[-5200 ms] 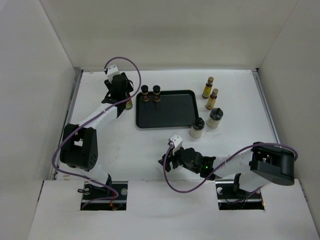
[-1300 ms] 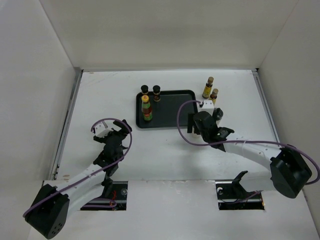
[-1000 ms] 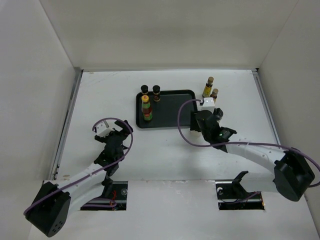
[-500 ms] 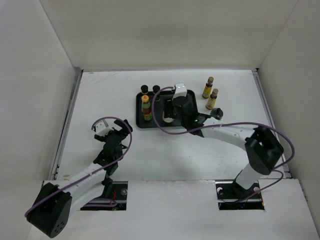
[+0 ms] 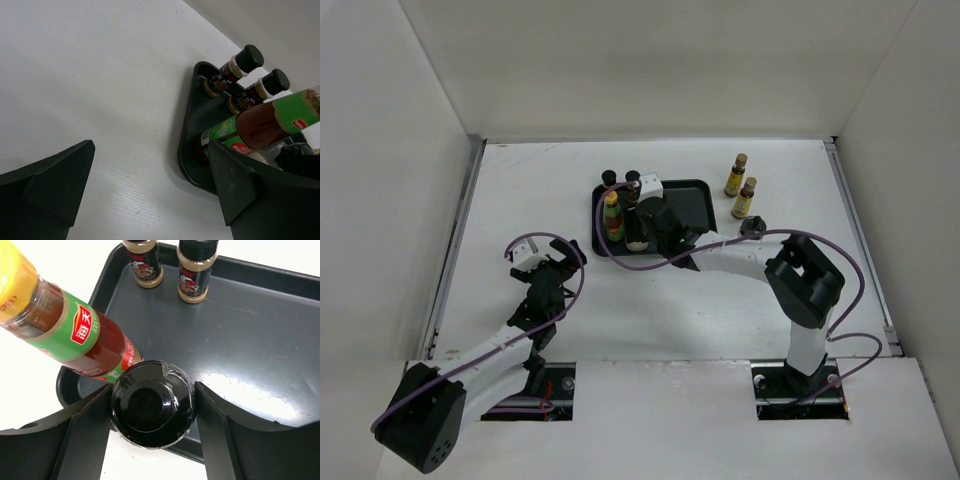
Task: Organize the condiment bottles
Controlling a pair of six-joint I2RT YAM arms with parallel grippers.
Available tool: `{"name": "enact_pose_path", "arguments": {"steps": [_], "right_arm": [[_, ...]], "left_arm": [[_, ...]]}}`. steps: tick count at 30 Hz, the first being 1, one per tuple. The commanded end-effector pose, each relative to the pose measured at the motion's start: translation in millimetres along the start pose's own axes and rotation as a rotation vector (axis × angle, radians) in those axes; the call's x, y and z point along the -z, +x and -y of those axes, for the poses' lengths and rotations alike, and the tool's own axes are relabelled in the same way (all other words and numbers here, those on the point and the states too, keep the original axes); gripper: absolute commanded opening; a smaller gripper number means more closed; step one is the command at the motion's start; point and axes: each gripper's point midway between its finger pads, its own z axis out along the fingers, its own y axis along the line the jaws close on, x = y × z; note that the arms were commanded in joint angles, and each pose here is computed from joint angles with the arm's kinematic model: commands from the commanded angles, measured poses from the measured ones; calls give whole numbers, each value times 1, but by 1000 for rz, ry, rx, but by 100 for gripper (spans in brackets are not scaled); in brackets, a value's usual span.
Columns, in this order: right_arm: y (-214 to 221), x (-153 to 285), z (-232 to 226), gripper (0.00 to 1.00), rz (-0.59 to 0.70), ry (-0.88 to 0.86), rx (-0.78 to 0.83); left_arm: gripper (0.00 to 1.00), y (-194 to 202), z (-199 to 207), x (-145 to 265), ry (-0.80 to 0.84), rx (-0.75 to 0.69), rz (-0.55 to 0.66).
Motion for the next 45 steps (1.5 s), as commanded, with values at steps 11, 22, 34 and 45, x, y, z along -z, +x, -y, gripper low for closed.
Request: {"name": "enact_pose_path", "arguments": {"steps": [11,22,34,45], "right_arm": [[-58,32,-2,88,171,-13,-47],[-63,152,148,95,263,340,-151],[-23,150,245,100,176,536,-289],[18,106,268,100,63,587,-327]], "left_arm": [[100,-9,12,-3,40,59,20],[100,-7,13,-2,45,63,10],[100,2,17,-5,54,59,-27],[100,2,17,-5,63,69,-29]]}}
